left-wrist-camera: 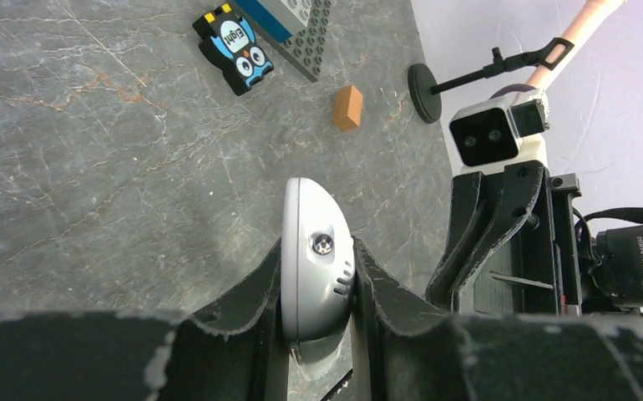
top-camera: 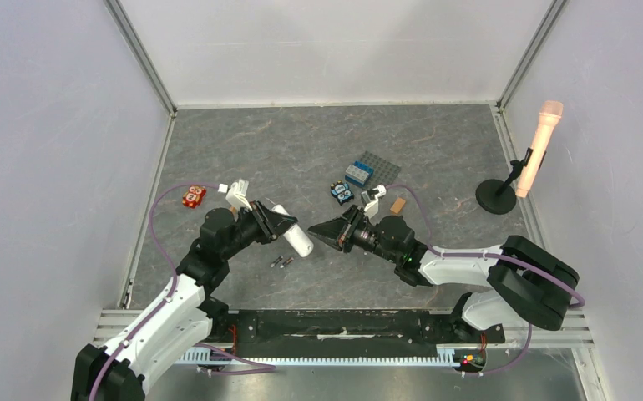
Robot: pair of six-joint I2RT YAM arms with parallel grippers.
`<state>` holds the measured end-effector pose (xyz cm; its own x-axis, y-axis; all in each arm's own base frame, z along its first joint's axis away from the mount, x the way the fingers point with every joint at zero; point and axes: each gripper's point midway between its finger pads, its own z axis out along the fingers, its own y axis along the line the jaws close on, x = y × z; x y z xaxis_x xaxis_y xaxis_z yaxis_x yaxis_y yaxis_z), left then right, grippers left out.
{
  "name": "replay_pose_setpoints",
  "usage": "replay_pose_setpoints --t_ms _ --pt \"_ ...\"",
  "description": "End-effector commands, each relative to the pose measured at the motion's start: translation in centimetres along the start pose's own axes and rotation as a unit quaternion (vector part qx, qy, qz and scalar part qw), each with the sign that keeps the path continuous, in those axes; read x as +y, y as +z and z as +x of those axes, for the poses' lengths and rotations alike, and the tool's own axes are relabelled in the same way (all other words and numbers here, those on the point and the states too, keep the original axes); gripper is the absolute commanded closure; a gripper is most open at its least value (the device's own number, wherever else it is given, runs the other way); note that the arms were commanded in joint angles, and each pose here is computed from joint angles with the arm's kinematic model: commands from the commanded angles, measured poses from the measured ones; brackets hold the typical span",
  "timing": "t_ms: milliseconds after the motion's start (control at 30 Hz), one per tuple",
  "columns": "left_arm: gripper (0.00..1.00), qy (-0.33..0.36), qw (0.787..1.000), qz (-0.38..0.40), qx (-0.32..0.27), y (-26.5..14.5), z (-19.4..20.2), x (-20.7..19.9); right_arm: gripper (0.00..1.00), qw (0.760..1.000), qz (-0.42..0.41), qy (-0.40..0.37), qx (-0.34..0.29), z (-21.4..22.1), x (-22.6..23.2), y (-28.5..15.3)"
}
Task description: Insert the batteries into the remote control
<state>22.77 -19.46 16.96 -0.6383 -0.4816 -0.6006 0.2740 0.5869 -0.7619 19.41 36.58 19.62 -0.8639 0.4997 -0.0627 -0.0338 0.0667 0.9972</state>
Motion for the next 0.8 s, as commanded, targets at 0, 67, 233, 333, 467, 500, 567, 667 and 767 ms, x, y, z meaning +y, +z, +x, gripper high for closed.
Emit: replay_pose_setpoints --t_ms 0,67,233,333,467,500,567,667,767 --pt "0.98 0.033 0.999 0.012 -0.034 -0.1 -2.1 -1.4 0.85 1.000 0.002 0.005 -0.016 -0.7 0.3 0.0" --pt "0.98 0.034 0.999 0.014 -0.037 -0.1 -2.3 -1.6 0.82 0.999 0.031 0.006 -0.015 -0.7 -0.7 0.0" --pt "0.98 0.033 0.998 0.019 -0.041 0.0 -2.4 -1.7 0.70 0.996 0.085 -0.003 -0.010 -0.4 -2.2 -0.1" --pt "0.98 0.028 0.998 0.024 -0.044 0.0 -2.5 -1.9 0.66 0.995 0.095 -0.001 -0.004 0.0 -2.6 -0.1" --pt "0.98 0.027 0.998 0.031 -0.044 0.0 -2.5 -2.2 0.64 0.996 0.094 0.006 0.009 0.7 -2.7 0.1" --pt "0.98 0.027 0.998 0.033 -0.043 0.0 -2.5 -2.3 0.63 0.996 0.092 0.007 0.010 0.8 -2.7 0.2" --pt "0.98 0.026 0.998 0.038 -0.041 0.0 -2.5 -2.4 0.62 0.996 0.088 0.011 0.011 0.8 -2.6 0.3" --pt "0.98 0.027 0.998 0.043 -0.039 -0.1 -2.3 -2.6 0.62 0.997 0.079 0.016 0.013 0.9 -2.3 0.4" --pt "0.98 0.026 0.998 0.048 -0.036 -0.1 -2.2 -2.7 0.62 0.997 0.076 0.020 0.017 1.0 -2.1 0.6"
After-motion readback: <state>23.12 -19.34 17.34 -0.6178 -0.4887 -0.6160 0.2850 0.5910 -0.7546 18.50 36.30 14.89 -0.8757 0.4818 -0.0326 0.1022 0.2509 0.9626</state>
